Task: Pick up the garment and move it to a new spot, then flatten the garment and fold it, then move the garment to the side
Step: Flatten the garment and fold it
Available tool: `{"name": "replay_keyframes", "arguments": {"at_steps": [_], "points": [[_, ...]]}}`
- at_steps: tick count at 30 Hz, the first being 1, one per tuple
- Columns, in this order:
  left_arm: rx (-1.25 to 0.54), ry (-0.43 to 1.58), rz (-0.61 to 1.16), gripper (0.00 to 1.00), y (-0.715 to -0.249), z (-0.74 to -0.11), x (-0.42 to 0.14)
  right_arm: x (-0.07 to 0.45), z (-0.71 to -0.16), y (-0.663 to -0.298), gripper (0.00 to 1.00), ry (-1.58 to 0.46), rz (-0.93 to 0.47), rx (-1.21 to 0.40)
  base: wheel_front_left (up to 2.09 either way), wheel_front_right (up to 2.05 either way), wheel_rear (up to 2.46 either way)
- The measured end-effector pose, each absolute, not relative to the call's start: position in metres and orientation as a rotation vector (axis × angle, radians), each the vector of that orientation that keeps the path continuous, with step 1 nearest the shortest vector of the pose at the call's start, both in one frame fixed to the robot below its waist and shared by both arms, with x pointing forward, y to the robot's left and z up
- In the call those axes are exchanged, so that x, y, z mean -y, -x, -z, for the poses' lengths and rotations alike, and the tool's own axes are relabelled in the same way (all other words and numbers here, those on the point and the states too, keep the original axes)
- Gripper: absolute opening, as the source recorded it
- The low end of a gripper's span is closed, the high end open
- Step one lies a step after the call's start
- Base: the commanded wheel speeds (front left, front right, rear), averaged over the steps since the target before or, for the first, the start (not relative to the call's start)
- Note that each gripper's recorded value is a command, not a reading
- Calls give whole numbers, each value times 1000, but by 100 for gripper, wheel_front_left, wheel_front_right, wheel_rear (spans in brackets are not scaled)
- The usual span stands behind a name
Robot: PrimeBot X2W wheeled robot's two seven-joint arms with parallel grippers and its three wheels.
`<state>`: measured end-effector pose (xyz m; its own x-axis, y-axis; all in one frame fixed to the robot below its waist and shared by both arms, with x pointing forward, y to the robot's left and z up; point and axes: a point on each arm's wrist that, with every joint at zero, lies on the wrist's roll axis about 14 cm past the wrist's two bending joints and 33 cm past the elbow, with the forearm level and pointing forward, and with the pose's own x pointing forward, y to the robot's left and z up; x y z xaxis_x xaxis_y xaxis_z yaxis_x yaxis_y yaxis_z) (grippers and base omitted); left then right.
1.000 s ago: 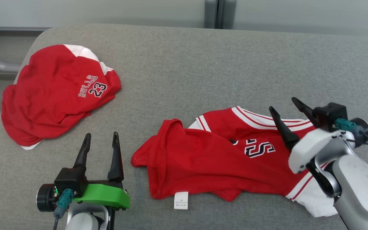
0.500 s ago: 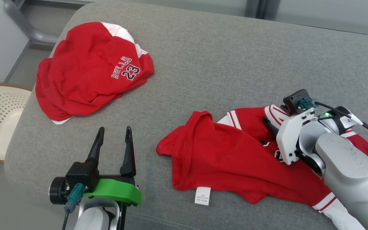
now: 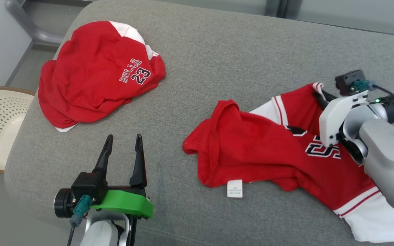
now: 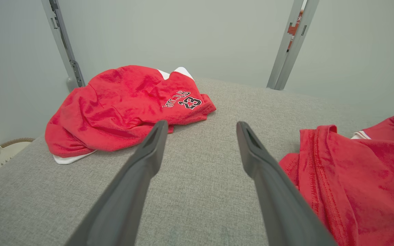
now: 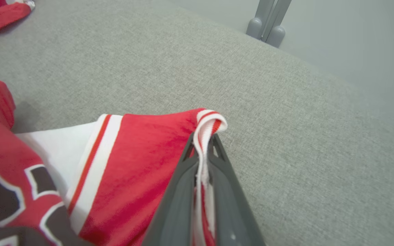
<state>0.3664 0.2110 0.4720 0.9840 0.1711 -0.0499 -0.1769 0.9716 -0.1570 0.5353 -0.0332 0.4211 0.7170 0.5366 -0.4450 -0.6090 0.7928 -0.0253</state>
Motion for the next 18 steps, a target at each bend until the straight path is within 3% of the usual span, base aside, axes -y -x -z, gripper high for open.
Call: {"name": "replay_keyframes", "arguments": {"at_steps": [6, 9, 10, 11, 18], "points": [[-26, 164, -169, 100, -366, -475, -209, 70, -458, -568, 0, 117, -491, -280, 0, 0, 0], [-22, 164, -168, 100, -365, -477, -209, 77, -457, -569, 0, 126, -463, -277, 0, 0, 0], [-21, 165, -167, 100, -365, -477, -209, 74, -455, -566, 73, 122, -466, -282, 0, 0, 0], [-20, 165, -166, 100, -365, -477, -208, 71, -453, -563, 100, 119, -472, -288, 0, 0, 0], [-14, 153, -144, 100, -366, -479, -204, 80, -477, -564, 100, 96, -448, -194, 0, 0, 0]]}}
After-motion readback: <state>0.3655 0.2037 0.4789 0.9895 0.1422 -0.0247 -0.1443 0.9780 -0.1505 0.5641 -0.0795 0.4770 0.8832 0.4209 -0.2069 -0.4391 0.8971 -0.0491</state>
